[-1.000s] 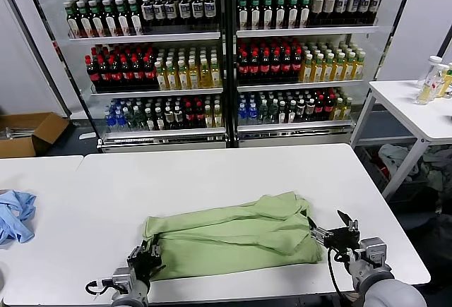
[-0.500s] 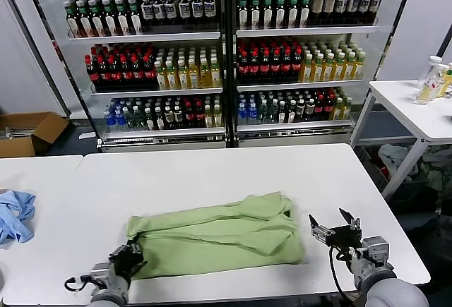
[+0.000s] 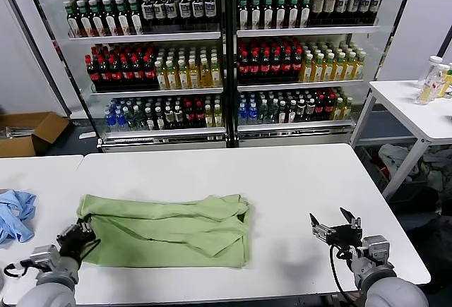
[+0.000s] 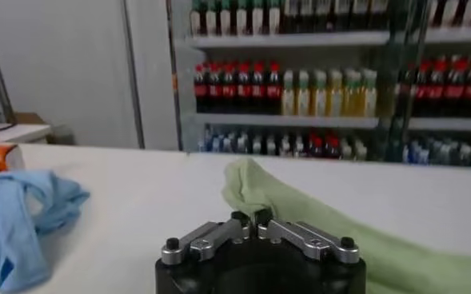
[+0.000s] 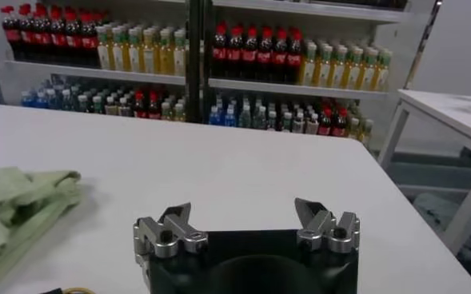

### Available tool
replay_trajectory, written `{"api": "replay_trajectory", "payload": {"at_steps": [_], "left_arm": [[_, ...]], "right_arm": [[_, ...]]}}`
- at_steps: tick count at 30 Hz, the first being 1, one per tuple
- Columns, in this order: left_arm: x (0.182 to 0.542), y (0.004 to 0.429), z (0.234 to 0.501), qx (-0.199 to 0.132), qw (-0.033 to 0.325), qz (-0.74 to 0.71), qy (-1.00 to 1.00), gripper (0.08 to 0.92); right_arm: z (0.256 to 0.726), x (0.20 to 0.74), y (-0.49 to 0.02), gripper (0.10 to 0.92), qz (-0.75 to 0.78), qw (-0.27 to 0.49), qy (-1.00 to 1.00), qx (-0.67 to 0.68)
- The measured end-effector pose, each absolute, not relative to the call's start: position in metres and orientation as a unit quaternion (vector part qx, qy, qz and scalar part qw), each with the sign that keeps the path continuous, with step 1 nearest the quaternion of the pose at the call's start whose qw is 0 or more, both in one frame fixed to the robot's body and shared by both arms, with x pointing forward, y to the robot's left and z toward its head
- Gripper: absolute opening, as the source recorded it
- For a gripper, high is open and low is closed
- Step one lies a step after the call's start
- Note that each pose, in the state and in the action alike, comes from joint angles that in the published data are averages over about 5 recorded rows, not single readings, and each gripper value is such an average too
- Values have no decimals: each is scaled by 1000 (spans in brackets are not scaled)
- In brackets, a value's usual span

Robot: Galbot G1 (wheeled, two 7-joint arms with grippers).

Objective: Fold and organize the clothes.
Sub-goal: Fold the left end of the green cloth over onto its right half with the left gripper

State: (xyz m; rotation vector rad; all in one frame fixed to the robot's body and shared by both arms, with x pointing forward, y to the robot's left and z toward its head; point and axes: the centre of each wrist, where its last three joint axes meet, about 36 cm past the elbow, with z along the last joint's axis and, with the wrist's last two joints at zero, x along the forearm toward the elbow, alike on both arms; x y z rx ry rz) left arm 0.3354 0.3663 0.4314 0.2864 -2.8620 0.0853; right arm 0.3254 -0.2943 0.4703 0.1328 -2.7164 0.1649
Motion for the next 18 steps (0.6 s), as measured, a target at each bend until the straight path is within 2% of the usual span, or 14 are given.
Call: {"api": "replay_trajectory", "payload": {"at_steps": [7,18], "left_arm": [[334,330,457,39,103,77,-991,100],[342,246,443,-68,148,184,-969,100]], "right_arm": [[467,325,-296,823,62,213,-974,44],[461,326,-301,823,63,219,-973,35]]}}
